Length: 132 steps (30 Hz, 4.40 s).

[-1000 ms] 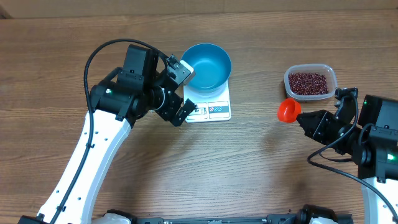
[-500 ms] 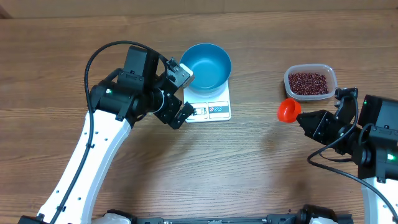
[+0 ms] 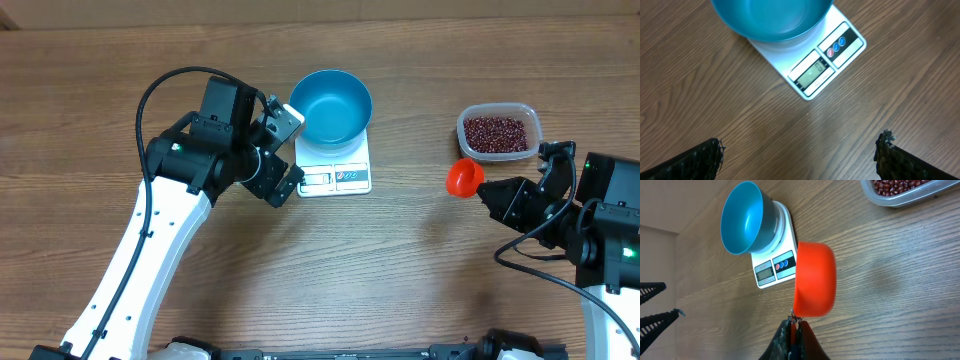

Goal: Scoop item into bowl and weigh 150g on scale

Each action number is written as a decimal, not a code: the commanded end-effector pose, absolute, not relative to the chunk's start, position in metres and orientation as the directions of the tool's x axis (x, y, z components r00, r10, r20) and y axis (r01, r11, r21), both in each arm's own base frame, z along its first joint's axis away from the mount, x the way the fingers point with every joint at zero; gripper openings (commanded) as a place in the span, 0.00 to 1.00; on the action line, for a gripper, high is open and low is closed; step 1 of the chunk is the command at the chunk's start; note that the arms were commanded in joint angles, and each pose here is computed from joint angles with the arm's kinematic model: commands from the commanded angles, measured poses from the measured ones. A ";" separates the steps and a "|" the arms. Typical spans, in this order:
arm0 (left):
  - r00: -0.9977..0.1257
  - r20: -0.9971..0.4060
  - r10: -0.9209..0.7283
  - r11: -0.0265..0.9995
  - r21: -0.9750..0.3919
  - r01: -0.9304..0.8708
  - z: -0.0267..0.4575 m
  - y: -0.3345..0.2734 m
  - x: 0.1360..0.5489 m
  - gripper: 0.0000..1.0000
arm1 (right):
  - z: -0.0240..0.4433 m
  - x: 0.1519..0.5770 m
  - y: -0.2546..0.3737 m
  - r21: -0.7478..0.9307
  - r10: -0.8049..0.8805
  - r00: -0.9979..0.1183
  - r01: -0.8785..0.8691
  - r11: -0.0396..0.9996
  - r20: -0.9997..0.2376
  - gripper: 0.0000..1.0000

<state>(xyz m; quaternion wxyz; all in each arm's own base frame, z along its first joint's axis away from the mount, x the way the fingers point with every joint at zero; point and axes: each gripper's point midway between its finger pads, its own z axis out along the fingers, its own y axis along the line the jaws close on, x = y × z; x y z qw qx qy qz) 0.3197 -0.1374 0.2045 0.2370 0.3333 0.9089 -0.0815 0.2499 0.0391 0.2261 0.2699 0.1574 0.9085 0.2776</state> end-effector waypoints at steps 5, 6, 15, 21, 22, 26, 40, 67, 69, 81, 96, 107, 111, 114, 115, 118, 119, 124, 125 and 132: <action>-0.685 -0.458 0.567 0.781 0.036 0.623 0.198 -0.131 0.321 1.00 | 0.236 0.253 0.037 0.581 0.430 -0.790 0.117 0.805 -0.437 0.04; -0.685 -0.458 0.567 0.781 0.036 0.623 0.198 -0.131 0.321 0.99 | 0.236 0.253 0.037 0.581 0.430 -0.790 0.117 0.805 -0.437 0.04; -0.686 -0.457 0.566 0.781 0.031 0.624 0.197 -0.132 0.320 0.99 | 0.236 0.253 0.036 0.577 0.431 -0.789 0.120 0.808 -0.438 0.04; -0.602 -0.454 0.657 0.686 0.027 0.727 0.191 -0.141 0.312 1.00 | 0.236 0.253 0.036 0.577 0.431 -0.789 0.121 0.807 -0.438 0.04; -0.570 -0.459 0.681 0.648 0.015 0.762 0.189 -0.145 0.308 0.99 | 0.236 0.253 0.036 0.577 0.431 -0.789 0.121 0.807 -0.437 0.04; -0.535 -0.470 0.702 0.596 -0.025 0.803 0.179 -0.154 0.299 1.00 | 0.235 0.252 0.036 0.577 0.431 -0.792 0.125 0.807 -0.432 0.04; -0.556 -0.548 0.625 0.646 -0.035 0.762 0.178 -0.164 0.318 1.00 | 0.233 0.252 0.033 0.565 0.434 -0.790 0.138 0.813 -0.432 0.04; -0.467 -0.563 0.682 0.585 0.038 0.810 0.181 -0.165 0.324 1.00 | 0.233 0.252 0.033 0.565 0.434 -0.790 0.138 0.813 -0.432 0.04; -0.464 -0.565 0.682 0.585 0.041 0.810 0.182 -0.165 0.325 1.00 | 0.233 0.252 0.033 0.565 0.434 -0.790 0.138 0.813 -0.432 0.04; -0.503 -0.580 0.640 0.612 -0.011 0.791 0.183 -0.169 0.323 1.00 | 0.233 0.252 0.033 0.567 0.438 -0.790 0.141 0.811 -0.430 0.04; -0.508 -0.575 0.642 0.612 -0.015 0.791 0.182 -0.169 0.321 1.00 | 0.234 0.253 0.033 0.567 0.437 -0.787 0.137 0.812 -0.436 0.04; -0.508 -0.574 0.642 0.612 -0.016 0.791 0.182 -0.169 0.321 1.00 | 0.233 0.251 0.033 0.567 0.437 -0.790 0.141 0.811 -0.429 0.04; -0.510 -0.571 0.643 0.612 -0.018 0.791 0.182 -0.168 0.320 0.99 | 0.233 0.251 0.033 0.567 0.437 -0.790 0.141 0.811 -0.429 0.04; -0.511 -0.570 0.643 0.612 -0.018 0.791 0.182 -0.168 0.320 1.00 | 0.233 0.251 0.033 0.567 0.437 -0.790 0.141 0.812 -0.430 0.04; -0.511 -0.570 0.643 0.612 -0.018 0.791 0.182 -0.168 0.320 1.00 | 0.233 0.251 0.033 0.567 0.437 -0.790 0.141 0.812 -0.430 0.04; -0.511 -0.570 0.643 0.612 -0.018 0.791 0.182 -0.168 0.320 1.00 | 0.233 0.251 0.033 0.567 0.437 -0.790 0.141 0.812 -0.430 0.04; -0.511 -0.570 0.643 0.612 -0.019 0.791 0.182 -0.168 0.320 0.99 | 0.233 0.251 0.033 0.567 0.437 -0.790 0.141 0.812 -0.430 0.04; -0.511 -0.570 0.644 0.612 -0.019 0.791 0.181 -0.168 0.320 1.00 | 0.233 0.251 0.033 0.567 0.437 -0.790 0.141 0.812 -0.430 0.04; -0.511 -0.570 0.644 0.612 -0.019 0.791 0.181 -0.168 0.320 0.99 | 0.233 0.251 0.033 0.567 0.437 -0.790 0.141 0.812 -0.430 0.04; -0.511 -0.570 0.644 0.612 -0.019 0.791 0.181 -0.168 0.320 1.00 | 0.233 0.251 0.033 0.567 0.437 -0.790 0.141 0.812 -0.430 0.04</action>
